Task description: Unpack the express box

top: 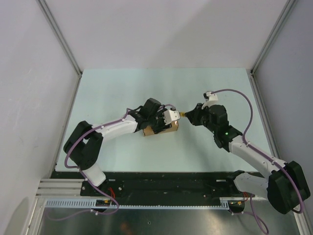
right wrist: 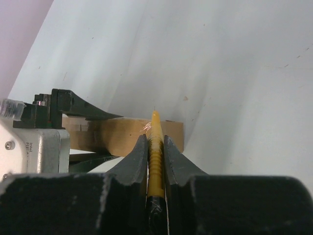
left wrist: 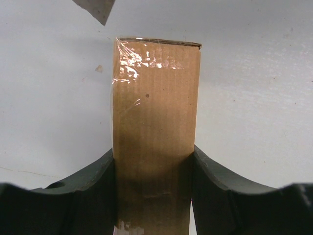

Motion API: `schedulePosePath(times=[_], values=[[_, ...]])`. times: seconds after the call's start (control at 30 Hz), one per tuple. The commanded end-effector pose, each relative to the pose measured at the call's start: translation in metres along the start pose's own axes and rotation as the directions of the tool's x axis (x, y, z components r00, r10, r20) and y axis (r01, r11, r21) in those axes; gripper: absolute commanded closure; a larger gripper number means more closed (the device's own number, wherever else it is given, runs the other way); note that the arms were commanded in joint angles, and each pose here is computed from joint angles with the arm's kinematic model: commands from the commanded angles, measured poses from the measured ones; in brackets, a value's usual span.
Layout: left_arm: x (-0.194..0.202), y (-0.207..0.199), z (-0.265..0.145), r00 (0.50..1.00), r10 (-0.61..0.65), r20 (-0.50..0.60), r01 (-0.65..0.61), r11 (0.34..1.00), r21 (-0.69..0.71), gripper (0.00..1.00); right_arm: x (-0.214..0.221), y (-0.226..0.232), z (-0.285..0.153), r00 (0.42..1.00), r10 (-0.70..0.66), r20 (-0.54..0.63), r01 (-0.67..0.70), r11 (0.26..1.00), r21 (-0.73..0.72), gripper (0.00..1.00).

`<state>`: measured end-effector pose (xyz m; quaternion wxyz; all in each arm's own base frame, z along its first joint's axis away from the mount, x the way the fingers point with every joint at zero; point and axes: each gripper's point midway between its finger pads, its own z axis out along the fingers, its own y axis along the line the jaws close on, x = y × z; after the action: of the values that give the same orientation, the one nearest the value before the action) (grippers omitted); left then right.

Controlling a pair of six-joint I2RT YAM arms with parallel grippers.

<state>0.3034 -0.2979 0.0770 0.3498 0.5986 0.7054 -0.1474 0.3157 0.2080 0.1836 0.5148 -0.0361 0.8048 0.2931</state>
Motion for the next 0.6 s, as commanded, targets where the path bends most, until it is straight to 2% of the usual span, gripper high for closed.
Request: schedulePosePath(times=[0.0, 0.57], values=[[0.035, -0.026, 0.001, 0.994, -0.021, -0.106, 0.030, 0.996, 0.085, 0.55, -0.011, -0.001, -0.003, 0.999, -0.016, 0.049, 0.015, 1.000, 0.022, 1.00], [0.033, -0.028, 0.003, 0.994, -0.027, -0.102, 0.037, 0.995, 0.096, 0.56, 0.002, 0.000, -0.001, 0.999, -0.044, 0.005, 0.044, 0.999, 0.018, 1.00]])
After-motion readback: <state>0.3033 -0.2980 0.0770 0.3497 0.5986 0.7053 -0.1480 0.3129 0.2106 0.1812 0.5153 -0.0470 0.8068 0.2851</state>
